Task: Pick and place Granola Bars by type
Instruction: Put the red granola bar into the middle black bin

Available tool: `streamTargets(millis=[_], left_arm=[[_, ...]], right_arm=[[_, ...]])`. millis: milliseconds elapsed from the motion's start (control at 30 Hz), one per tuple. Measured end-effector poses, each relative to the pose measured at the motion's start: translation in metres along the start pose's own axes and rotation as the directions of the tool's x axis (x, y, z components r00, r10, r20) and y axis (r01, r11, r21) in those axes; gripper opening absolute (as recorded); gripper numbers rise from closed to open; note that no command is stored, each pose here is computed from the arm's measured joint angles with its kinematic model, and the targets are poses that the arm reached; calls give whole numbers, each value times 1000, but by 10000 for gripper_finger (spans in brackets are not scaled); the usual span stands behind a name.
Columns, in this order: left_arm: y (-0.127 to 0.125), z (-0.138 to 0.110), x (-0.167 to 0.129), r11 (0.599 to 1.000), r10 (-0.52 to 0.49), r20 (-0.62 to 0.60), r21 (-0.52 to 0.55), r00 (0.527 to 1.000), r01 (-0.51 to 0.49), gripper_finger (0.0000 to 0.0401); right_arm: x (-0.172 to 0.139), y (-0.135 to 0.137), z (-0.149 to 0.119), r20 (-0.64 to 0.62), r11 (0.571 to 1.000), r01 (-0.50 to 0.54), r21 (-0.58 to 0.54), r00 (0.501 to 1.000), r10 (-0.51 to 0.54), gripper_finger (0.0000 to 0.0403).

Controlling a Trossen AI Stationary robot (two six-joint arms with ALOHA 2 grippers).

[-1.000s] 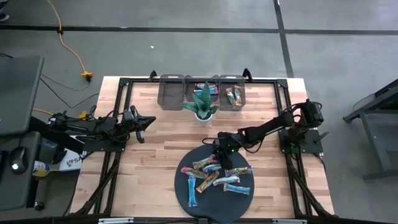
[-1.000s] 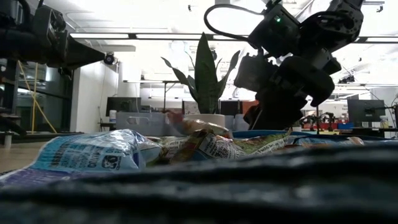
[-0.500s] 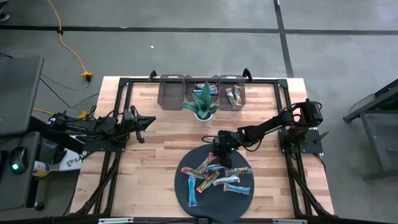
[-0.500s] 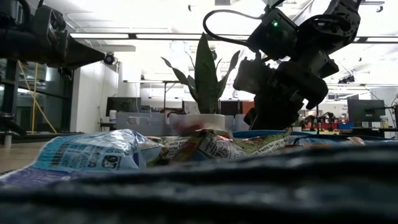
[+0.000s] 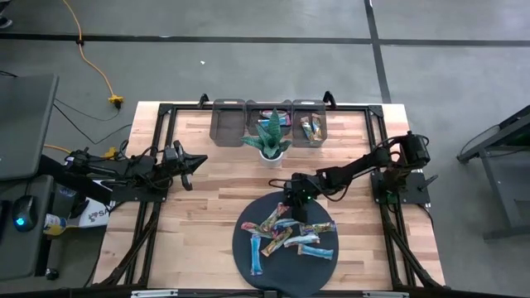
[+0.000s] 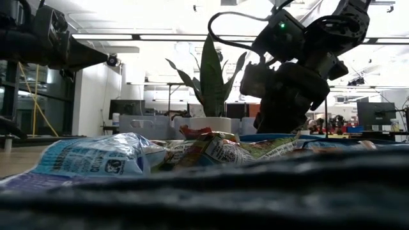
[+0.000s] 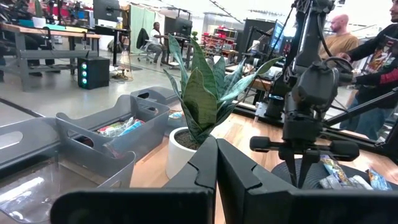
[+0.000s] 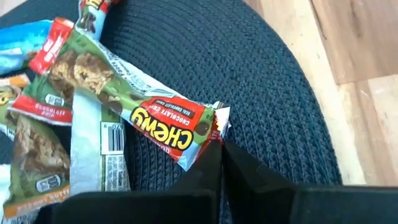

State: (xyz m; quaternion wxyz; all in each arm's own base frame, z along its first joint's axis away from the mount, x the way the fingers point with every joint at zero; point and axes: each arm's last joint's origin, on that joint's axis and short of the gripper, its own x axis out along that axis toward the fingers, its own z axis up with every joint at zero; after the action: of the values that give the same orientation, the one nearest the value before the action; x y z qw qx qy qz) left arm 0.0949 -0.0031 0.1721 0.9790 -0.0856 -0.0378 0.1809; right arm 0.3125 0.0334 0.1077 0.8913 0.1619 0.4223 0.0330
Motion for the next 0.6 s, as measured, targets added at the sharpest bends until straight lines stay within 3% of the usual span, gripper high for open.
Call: streamTargets(millis=[600], left_arm=[[0,0,0,1000,0,0,0,1000,0,1]], right_arm=[[-6,-34,9,18,988,86,131,996,-89,0]])
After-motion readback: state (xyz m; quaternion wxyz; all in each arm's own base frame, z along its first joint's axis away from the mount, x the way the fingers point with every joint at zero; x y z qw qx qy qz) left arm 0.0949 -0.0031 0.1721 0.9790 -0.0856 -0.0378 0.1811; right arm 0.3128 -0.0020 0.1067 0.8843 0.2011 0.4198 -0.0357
